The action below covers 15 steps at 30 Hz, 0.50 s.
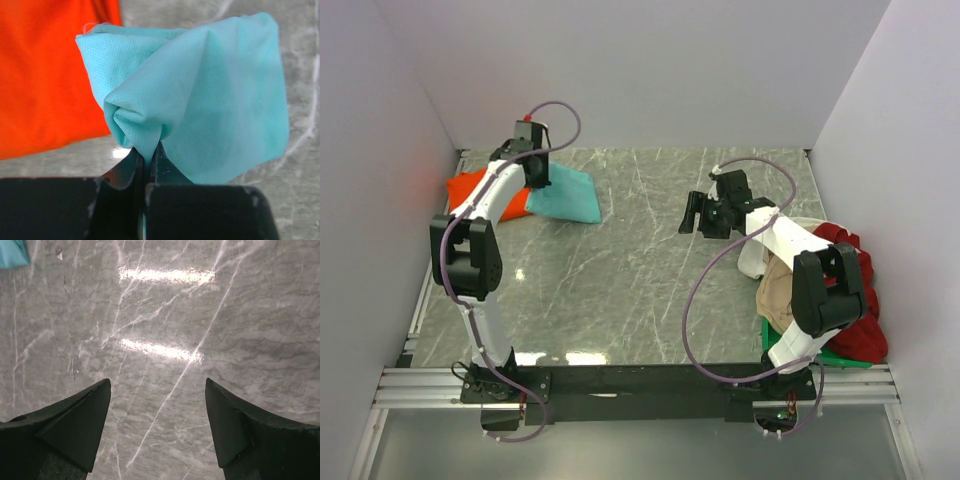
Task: Fold and stack the t-shirts
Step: Neatly place the folded tshirt to the corner
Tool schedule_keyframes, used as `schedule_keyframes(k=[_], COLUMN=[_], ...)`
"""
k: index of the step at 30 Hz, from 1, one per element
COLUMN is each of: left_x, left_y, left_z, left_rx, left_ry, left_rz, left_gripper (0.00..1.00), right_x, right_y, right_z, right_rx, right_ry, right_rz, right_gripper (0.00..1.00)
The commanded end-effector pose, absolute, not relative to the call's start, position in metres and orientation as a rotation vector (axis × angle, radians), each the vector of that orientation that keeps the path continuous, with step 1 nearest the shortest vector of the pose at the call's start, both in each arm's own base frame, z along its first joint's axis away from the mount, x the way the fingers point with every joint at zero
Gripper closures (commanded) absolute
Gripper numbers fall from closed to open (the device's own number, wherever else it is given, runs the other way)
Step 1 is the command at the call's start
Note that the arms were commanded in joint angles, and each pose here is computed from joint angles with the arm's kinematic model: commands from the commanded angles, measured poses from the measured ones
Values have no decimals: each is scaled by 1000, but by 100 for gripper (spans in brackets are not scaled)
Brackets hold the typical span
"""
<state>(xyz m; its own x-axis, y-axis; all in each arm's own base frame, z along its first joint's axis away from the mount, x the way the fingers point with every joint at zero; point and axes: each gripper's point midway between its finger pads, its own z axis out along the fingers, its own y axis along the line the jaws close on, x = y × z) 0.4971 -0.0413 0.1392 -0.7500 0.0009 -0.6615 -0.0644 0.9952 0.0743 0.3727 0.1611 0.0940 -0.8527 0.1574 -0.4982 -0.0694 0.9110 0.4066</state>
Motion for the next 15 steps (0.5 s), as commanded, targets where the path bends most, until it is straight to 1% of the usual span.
schedule_keyframes(k=[1,5,15], left_x=[507,511,511], left_y=[-21,6,49], left_z=[176,188,200], left_rx=[-23,-30,-31], left_ry=[2353,2346,2365], left_rz=[143,189,219], left_gripper=[100,100,100], right_x=[376,374,372], right_y=[163,164,168], right_z=[119,122,122], right_rx=[16,10,0], right_ry=[2439,2425,2417], right_rz=[634,671,709], right_gripper=[18,18,18])
